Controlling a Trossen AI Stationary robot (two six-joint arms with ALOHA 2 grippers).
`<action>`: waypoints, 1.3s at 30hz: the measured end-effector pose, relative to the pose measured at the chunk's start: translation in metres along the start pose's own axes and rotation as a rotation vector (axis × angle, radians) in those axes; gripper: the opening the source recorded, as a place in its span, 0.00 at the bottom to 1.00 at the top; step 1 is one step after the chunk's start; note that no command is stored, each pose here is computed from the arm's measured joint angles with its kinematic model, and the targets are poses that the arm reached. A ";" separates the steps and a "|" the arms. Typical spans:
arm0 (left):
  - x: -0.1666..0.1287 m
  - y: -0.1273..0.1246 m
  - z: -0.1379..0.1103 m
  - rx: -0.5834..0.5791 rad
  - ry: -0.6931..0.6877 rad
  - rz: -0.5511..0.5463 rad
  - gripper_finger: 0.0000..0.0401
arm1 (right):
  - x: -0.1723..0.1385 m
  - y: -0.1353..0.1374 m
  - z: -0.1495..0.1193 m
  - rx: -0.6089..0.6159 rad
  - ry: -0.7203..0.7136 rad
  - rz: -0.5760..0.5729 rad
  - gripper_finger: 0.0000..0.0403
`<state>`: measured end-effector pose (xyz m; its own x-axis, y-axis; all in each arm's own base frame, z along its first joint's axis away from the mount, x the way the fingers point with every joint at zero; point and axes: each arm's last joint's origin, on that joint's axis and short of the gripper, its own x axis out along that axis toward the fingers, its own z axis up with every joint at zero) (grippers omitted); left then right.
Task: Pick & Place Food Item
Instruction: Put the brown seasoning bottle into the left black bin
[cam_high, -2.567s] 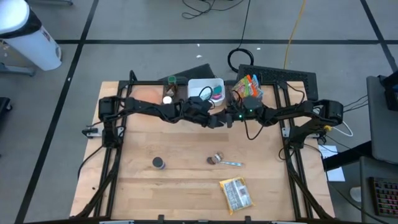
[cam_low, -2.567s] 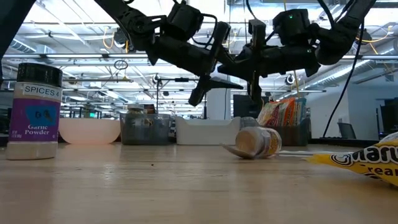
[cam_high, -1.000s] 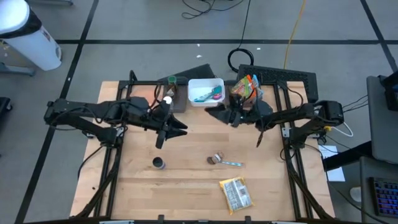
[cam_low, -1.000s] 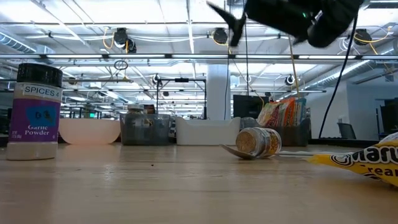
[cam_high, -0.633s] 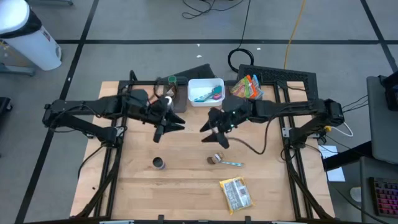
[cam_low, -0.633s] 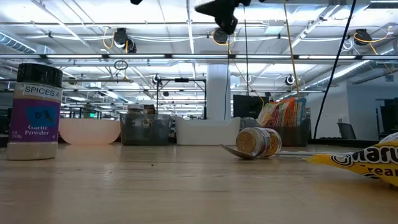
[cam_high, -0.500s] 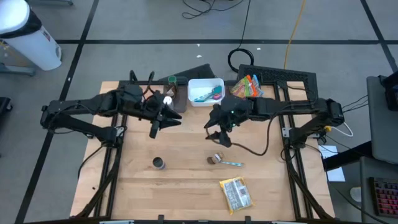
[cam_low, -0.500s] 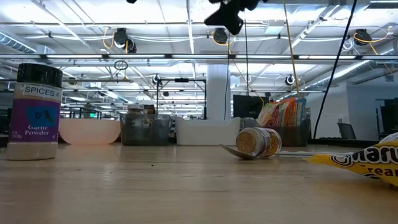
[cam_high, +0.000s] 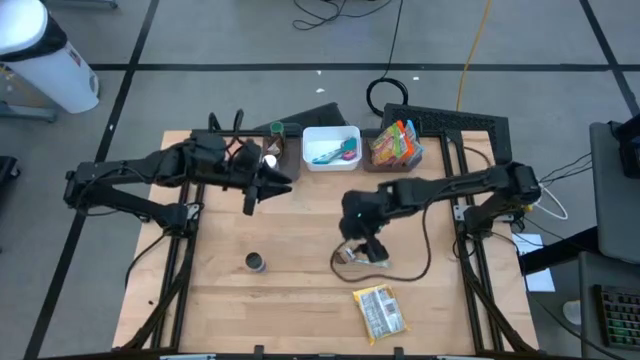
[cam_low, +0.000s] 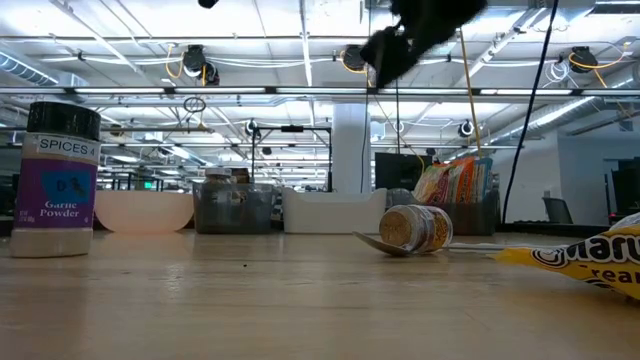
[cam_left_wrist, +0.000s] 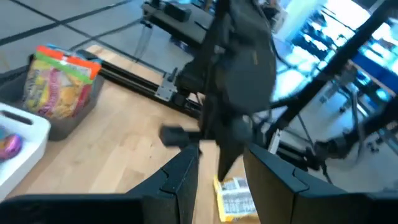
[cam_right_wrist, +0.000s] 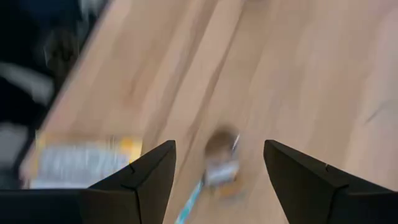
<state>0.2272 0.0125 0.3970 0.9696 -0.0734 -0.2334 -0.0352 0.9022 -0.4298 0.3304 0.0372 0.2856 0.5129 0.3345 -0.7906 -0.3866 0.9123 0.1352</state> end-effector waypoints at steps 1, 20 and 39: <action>0.000 0.000 0.000 -0.014 -0.005 0.012 0.33 | 0.007 0.002 -0.002 -0.008 0.034 0.014 0.59; 0.022 0.000 -0.004 -0.133 -0.029 0.059 0.33 | 0.071 0.006 -0.016 -0.330 0.201 0.044 0.67; 0.030 -0.009 -0.010 -0.099 0.001 0.025 0.33 | 0.121 -0.011 -0.059 -0.273 0.434 0.004 0.67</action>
<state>0.2544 -0.0021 0.3850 0.9678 -0.0522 -0.2463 -0.0830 0.8574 -0.5079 0.3514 0.0538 0.1537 0.1682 0.1560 -0.9733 -0.6034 0.7971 0.0235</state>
